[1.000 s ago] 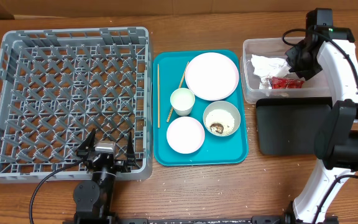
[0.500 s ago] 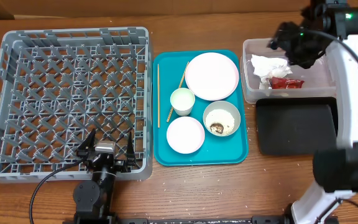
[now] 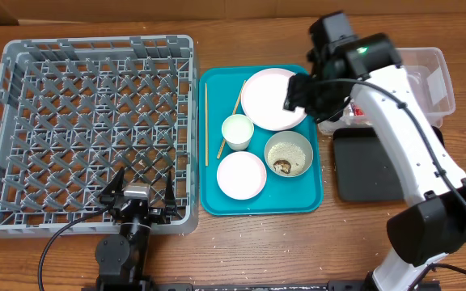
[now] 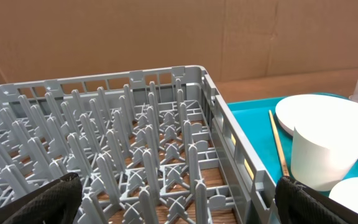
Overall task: Sort waste into correct bins and load items into the dishwasher
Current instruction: 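Grasp the rim of the rice bowl with the right gripper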
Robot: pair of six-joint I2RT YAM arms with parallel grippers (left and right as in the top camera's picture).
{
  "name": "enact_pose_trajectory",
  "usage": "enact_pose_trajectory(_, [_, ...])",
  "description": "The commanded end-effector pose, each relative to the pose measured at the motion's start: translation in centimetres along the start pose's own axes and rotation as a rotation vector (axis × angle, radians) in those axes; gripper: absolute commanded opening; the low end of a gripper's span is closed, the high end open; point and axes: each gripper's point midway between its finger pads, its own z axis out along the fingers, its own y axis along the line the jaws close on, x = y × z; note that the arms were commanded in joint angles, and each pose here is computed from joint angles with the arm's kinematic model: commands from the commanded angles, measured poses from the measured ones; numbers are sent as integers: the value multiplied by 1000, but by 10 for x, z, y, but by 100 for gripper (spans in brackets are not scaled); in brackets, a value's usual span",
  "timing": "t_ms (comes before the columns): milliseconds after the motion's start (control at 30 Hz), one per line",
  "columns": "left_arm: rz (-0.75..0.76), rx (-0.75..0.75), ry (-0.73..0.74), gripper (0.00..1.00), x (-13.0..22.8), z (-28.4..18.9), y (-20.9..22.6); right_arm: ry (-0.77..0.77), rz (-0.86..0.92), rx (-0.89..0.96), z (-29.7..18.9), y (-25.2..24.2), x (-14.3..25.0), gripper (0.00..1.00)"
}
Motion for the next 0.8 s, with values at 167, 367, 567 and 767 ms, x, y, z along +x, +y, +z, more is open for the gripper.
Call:
enact_pose_trajectory(167, [12,-2,-3,100,1,0,1,18,16,117,37,7,30,55])
enact_pose_trajectory(367, [12,-2,-3,100,1,0,1,33,-38,121,67,-2,36,48])
enact_pose_trajectory(567, [12,-2,-3,100,1,0,1,20,-86,103,100,0,45,48])
enact_pose_trajectory(767, [12,-2,-3,100,1,0,1,5,-112,84,125,3,54,43])
